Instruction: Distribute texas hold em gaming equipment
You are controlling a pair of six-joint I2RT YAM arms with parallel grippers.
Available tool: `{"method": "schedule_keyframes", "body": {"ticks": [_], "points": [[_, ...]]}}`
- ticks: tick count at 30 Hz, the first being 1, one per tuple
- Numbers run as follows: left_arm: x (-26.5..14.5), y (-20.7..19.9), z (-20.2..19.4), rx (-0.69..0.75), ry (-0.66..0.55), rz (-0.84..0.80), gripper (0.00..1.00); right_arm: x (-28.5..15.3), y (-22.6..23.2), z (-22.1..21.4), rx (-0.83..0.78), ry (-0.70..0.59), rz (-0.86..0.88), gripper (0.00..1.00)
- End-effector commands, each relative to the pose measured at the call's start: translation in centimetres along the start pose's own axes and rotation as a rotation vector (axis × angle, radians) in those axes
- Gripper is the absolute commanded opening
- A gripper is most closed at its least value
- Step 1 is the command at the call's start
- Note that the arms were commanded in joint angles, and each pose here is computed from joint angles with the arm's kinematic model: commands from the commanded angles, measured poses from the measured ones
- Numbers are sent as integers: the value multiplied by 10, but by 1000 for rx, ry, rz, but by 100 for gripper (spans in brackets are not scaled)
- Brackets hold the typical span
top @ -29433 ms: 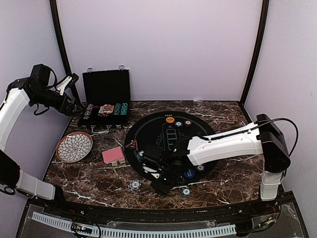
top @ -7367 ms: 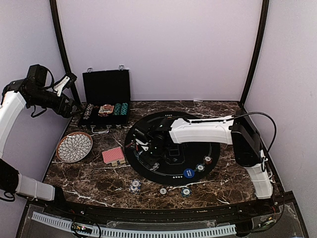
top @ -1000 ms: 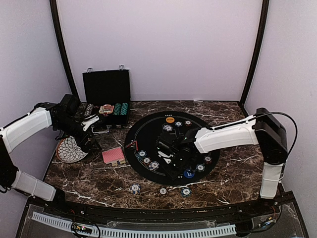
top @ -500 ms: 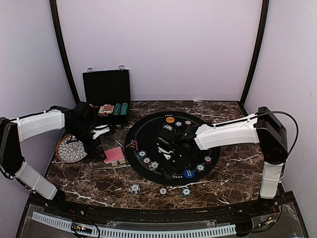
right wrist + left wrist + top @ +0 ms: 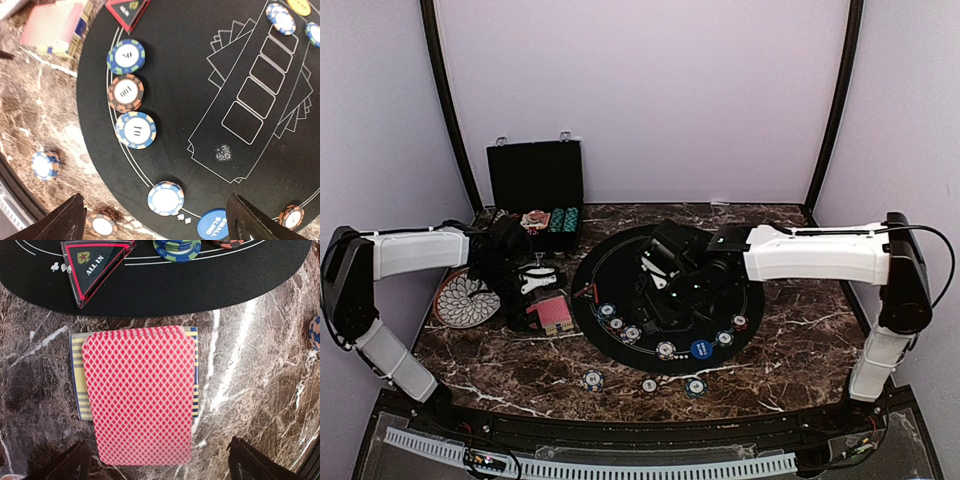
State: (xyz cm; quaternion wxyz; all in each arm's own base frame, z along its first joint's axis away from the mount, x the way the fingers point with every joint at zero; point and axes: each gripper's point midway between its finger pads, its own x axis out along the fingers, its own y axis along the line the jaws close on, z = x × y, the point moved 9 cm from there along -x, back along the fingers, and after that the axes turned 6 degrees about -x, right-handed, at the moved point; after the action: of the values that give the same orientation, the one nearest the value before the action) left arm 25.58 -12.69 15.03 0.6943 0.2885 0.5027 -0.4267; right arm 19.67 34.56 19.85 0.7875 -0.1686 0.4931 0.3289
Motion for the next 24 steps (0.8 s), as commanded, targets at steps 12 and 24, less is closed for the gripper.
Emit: {"method": "schedule_keyframes", "body": {"ticks": [12, 24], "points": [[16, 4, 1, 78, 65, 53, 99, -30, -5, 3, 80, -87, 10, 99], [24, 8, 0, 68, 75, 70, 99, -34, -3, 2, 84, -91, 22, 99]]}}
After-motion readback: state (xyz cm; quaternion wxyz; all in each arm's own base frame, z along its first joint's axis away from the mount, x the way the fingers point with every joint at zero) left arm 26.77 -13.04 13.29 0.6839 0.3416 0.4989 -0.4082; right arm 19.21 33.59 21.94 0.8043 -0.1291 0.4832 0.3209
